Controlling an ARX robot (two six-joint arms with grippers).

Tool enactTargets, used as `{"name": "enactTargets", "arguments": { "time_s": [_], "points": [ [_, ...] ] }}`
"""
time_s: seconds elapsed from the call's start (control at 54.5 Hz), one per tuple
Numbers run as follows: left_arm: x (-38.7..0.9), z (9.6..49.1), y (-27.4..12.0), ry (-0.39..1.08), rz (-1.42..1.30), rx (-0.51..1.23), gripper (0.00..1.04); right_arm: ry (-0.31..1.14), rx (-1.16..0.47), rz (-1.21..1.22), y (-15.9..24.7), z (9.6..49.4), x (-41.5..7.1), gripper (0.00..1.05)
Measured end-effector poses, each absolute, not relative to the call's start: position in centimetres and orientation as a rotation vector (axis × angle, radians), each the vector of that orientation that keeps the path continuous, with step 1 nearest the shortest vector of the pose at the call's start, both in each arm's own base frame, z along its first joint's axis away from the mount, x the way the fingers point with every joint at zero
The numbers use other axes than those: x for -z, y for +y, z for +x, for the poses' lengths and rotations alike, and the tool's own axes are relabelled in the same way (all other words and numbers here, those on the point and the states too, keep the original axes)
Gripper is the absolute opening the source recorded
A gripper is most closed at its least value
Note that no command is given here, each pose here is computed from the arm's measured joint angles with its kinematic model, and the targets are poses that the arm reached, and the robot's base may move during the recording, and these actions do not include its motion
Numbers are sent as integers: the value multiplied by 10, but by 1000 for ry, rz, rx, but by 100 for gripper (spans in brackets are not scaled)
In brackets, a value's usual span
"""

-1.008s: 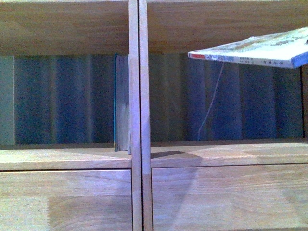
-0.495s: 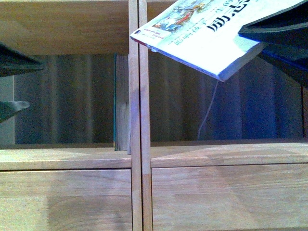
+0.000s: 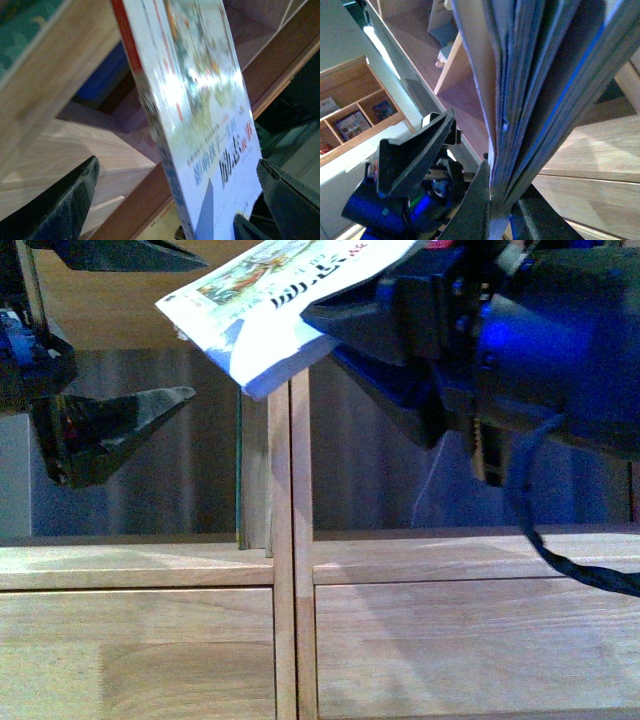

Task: Organize books on shelf

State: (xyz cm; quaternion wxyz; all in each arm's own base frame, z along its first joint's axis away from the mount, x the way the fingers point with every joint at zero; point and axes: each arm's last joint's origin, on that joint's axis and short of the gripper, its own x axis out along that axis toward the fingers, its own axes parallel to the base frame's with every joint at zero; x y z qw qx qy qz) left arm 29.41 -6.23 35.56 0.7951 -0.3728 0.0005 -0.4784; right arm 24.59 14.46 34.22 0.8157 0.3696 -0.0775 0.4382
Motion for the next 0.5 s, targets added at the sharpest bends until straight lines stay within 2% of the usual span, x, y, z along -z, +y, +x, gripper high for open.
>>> {"name": "enactTargets", "arguments": {
  "time_s": [0.183, 0.495],
  "points": [
    [-353, 287, -70, 8, -799, 1058, 97, -129, -999, 851, 162, 242, -344, 7],
    [-360, 274, -67, -70, -767, 1118, 97, -65, -1097, 899, 174, 232, -344, 7]
  ]
}}
